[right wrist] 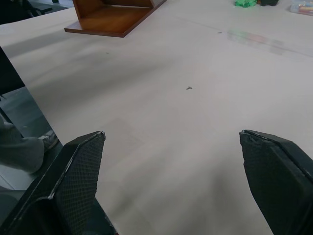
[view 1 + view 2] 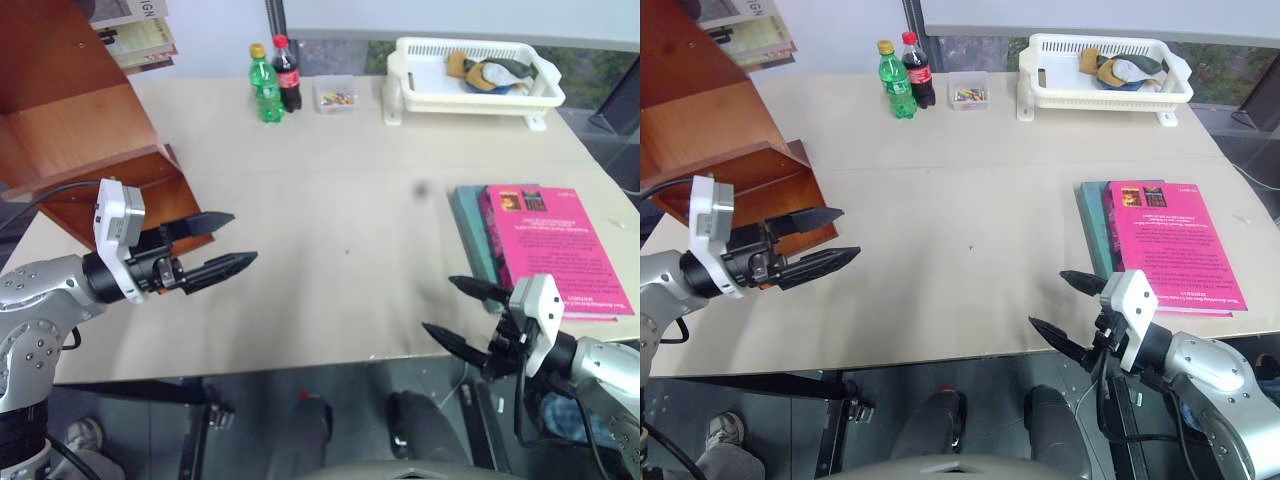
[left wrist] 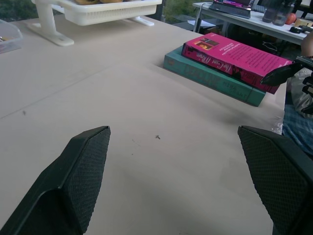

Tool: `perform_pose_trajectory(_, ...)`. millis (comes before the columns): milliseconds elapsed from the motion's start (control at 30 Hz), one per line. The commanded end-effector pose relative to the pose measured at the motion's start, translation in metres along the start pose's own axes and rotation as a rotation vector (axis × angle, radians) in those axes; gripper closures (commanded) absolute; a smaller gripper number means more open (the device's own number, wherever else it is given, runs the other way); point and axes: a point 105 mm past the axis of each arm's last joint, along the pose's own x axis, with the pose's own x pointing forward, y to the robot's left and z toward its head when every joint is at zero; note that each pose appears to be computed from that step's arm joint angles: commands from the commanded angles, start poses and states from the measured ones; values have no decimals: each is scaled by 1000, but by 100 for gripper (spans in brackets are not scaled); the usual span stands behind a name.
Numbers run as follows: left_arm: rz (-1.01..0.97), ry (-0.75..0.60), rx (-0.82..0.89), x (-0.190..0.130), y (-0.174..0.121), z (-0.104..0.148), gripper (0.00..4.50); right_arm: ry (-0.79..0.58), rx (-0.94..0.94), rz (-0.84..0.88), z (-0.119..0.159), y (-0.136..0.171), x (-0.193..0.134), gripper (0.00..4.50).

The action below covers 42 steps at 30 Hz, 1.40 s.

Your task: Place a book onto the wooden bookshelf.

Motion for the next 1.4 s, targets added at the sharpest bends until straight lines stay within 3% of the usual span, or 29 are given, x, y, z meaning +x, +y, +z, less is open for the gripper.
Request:
perform_pose_trajectory(33,13,-16,50,-4,0,10,5,-21,-35,11,7,-1,0,0)
perform_pose_trajectory(467,4,-61,43,15,-10,3,5,-33,-103,-30,20,-24,13,0)
perform_pose_trajectory(567,-1,-92,29,24,-14,4,5,-94,-95,-54,36,-33,17,0)
perform_pose_trajectory(633,-10,-150,20,36,-18,9,5,-144,-148,-150,59,-56,18,0)
perform_pose_trajectory(733,-17,-167,17,59,-25,10,5,11,-312,-542,71,-149,-13,0)
perform_pose_trajectory(833,-8,-152,27,71,-27,8,5,58,-348,-719,80,-193,-39,0)
perform_pose_trajectory(933,-25,-178,22,87,-32,11,0,122,-359,-860,83,-229,-66,80)
perform_pose_trajectory(967,-34,-190,20,90,-33,13,0,147,-366,-894,82,-237,-73,163)
perform_pose_trajectory(1033,-50,-204,9,93,-37,14,0,208,-365,-934,74,-246,-83,228)
perform_pose_trajectory(1167,-95,-206,-1,93,-45,15,0,304,-360,-1024,62,-261,-107,437)
perform_pose_trajectory(1400,-118,-202,-9,93,-48,15,0,479,-319,-1023,29,-270,-137,448)
